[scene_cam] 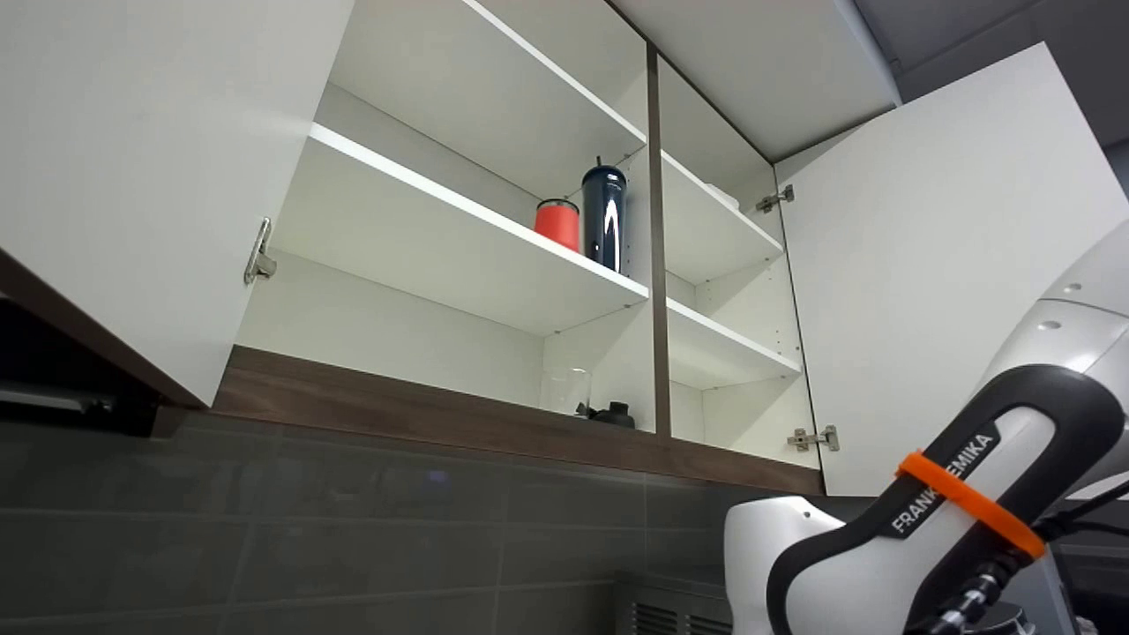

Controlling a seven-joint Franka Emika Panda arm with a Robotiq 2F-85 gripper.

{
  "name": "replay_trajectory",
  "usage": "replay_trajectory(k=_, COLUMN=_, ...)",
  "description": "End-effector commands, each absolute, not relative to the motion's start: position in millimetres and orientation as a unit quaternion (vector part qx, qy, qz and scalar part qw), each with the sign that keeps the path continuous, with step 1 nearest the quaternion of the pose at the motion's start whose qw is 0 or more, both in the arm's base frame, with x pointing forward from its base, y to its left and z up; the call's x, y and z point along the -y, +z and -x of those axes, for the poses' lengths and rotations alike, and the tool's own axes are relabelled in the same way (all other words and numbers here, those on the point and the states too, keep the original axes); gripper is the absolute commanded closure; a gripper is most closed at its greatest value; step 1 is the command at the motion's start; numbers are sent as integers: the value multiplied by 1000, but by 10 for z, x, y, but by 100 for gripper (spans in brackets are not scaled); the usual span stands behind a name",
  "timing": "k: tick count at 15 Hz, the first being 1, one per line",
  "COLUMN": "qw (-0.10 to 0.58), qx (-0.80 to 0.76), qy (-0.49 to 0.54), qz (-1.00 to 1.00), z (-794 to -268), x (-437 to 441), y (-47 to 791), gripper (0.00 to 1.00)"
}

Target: Put two straws inside the coffee cup then put the cup inside the open upper cabinet.

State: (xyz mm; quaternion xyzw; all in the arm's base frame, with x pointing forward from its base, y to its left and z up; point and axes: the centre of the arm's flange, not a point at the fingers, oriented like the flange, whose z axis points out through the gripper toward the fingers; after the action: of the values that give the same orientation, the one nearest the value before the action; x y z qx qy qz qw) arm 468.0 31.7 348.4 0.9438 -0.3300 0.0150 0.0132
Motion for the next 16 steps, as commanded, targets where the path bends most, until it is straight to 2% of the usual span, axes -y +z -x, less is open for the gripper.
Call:
replay_trajectory(k=1, qw=16, qx=327, qy=18, qz=-945, z=-4648, x=-328, y=3572, gripper=97)
replay_trajectory(k=5, qw=19, qx=325, qy=19, qz=-945, z=-4583, x=-333, y=3605, gripper=97)
replay_trajectory(k=7, qw=6, qx=266, qy=36, qz=-963, z=-4656, x=-528, y=3773, gripper=99)
replay_trajectory(k=16, qw=-27, qx=14, qy=108, qz=-994, z=-4778, x=-1703, y=5754, gripper=99)
